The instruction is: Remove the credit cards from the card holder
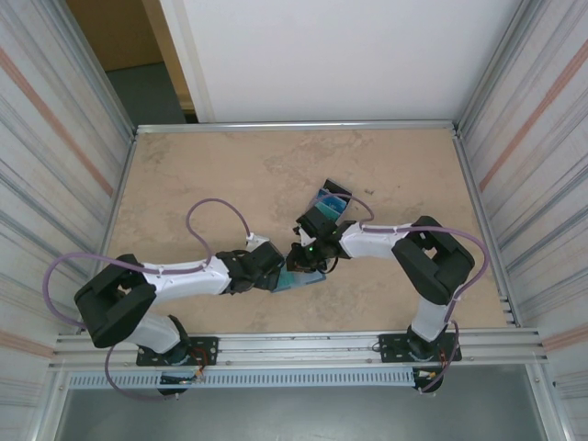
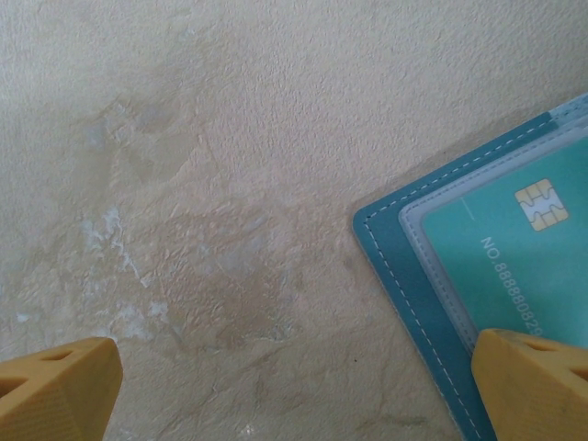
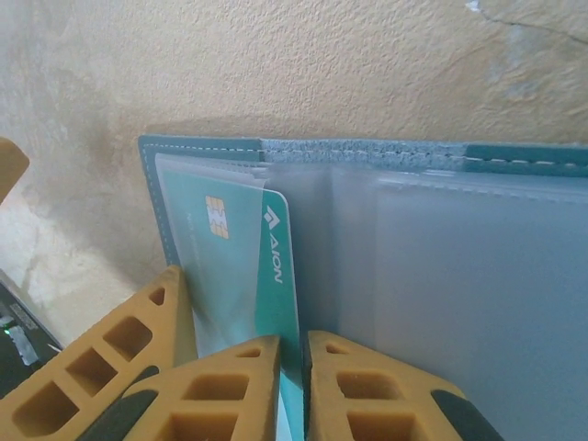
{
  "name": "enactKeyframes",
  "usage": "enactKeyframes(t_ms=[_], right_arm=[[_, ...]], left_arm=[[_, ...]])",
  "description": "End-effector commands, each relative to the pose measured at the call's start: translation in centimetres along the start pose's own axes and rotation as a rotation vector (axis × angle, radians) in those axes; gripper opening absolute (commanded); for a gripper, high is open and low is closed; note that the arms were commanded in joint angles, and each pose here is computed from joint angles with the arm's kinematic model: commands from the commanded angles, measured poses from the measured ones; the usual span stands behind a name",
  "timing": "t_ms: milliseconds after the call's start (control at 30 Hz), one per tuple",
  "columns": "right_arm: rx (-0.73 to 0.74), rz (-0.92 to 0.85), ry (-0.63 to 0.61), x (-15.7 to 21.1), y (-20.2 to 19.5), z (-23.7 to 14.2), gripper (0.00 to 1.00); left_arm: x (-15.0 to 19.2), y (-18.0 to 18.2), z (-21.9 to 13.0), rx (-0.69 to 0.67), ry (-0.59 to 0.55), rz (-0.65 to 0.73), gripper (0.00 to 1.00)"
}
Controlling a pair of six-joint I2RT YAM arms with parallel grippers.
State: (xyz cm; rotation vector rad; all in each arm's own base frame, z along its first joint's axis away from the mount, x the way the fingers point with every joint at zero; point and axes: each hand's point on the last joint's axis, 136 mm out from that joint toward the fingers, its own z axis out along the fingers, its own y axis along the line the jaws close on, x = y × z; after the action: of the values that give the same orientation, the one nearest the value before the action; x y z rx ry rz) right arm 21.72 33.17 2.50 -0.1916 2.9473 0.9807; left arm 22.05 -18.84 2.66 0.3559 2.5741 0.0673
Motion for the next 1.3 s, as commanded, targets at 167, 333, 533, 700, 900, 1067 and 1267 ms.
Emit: enactKeyframes(t_ms=[167, 333, 533, 700, 900, 1067, 1267], right_arm=[[-0.115, 0.045, 0.027, 0.2, 0.7, 0.4, 0.12], [-0.199, 0.069, 0.023, 0.1, 1.2, 0.2, 0.12], [-0.263, 0.080, 0.013, -0.1, 1.7, -0.1, 0.11], [-0.274, 0.083, 0.008, -0.2, 1.7, -0.3, 0.09], [-0.321, 0.094, 0.000, -0.4, 2.0, -0.6, 0.11], [-0.323, 0.103, -0.008, -0.6, 1.9, -0.7, 0.12], [-0.335, 0.120, -0.021, -0.8, 1.7, -1.0, 0.16]], left_arm=[[1.0, 0.5, 0.4, -0.046, 0.038, 0.034, 0.99], [1.0, 0.5, 0.5, -0.047, 0.037, 0.036, 0.99], [1.0, 0.5, 0.5, -0.049, 0.037, 0.037, 0.99], [1.0, 0.5, 0.4, -0.049, 0.035, 0.037, 0.99], [1.0, 0.5, 0.4, -0.052, 0.034, 0.039, 0.99], [1.0, 0.5, 0.3, -0.053, 0.034, 0.039, 0.99], [0.9, 0.6, 0.3, -0.056, 0.033, 0.040, 0.99]])
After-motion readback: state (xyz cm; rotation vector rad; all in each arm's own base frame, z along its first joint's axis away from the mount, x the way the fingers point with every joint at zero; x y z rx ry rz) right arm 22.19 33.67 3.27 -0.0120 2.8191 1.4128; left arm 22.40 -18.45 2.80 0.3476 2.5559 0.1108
